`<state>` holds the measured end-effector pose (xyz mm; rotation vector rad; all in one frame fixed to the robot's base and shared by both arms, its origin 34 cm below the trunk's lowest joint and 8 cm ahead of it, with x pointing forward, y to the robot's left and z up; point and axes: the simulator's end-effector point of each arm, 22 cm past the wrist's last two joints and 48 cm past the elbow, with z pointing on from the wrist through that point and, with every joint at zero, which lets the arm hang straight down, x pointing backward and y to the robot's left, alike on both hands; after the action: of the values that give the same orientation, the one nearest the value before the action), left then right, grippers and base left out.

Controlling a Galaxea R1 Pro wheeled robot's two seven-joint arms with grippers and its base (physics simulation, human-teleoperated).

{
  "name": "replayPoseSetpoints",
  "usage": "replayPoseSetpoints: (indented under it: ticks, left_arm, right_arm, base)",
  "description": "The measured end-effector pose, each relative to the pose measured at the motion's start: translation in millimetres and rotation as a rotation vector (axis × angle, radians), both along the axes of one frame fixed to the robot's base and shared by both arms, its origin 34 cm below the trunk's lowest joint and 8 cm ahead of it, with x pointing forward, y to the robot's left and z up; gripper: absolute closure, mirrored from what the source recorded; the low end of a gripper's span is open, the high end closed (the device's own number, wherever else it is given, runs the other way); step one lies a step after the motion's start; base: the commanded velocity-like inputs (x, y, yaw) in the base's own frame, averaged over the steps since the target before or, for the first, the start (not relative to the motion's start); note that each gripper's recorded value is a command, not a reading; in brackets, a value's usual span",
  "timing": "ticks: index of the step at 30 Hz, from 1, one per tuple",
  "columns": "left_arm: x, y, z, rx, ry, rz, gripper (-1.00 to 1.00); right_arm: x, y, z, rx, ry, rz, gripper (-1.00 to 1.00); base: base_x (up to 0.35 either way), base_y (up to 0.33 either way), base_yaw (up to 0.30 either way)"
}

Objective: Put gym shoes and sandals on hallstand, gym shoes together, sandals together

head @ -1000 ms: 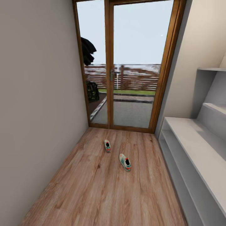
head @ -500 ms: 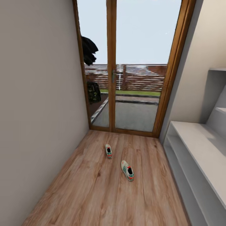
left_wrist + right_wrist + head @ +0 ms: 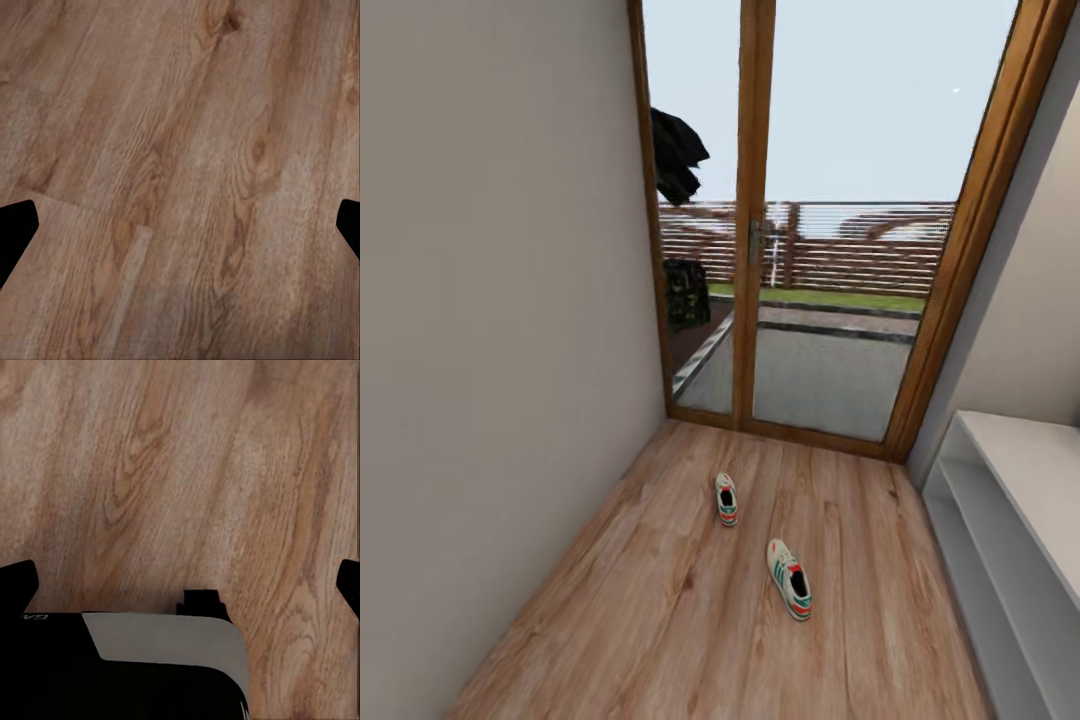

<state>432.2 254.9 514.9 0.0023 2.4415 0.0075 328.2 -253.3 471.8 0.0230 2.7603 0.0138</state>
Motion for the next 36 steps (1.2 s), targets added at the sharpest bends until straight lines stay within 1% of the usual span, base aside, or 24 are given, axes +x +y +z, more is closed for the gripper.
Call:
replayPoseSetpoints:
  ticks: [15, 36]
  left_arm:
    - [0.0, 0.0, -0.1, 0.0, 0.0, 0.0, -1.0]
    - [0.0, 0.1, -0.1, 0.0, 0.0, 0.0, -1.0]
  right_arm:
    - [0.1, 0.0, 0.0, 0.0, 0.0, 0.0, -1.0]
    - [-0.1, 0.0, -0.1, 0.0, 0.001, 0.0, -1.0]
  base:
    - [0.346, -0.136, 0.003]
    - [0.3, -0.186, 0.0]
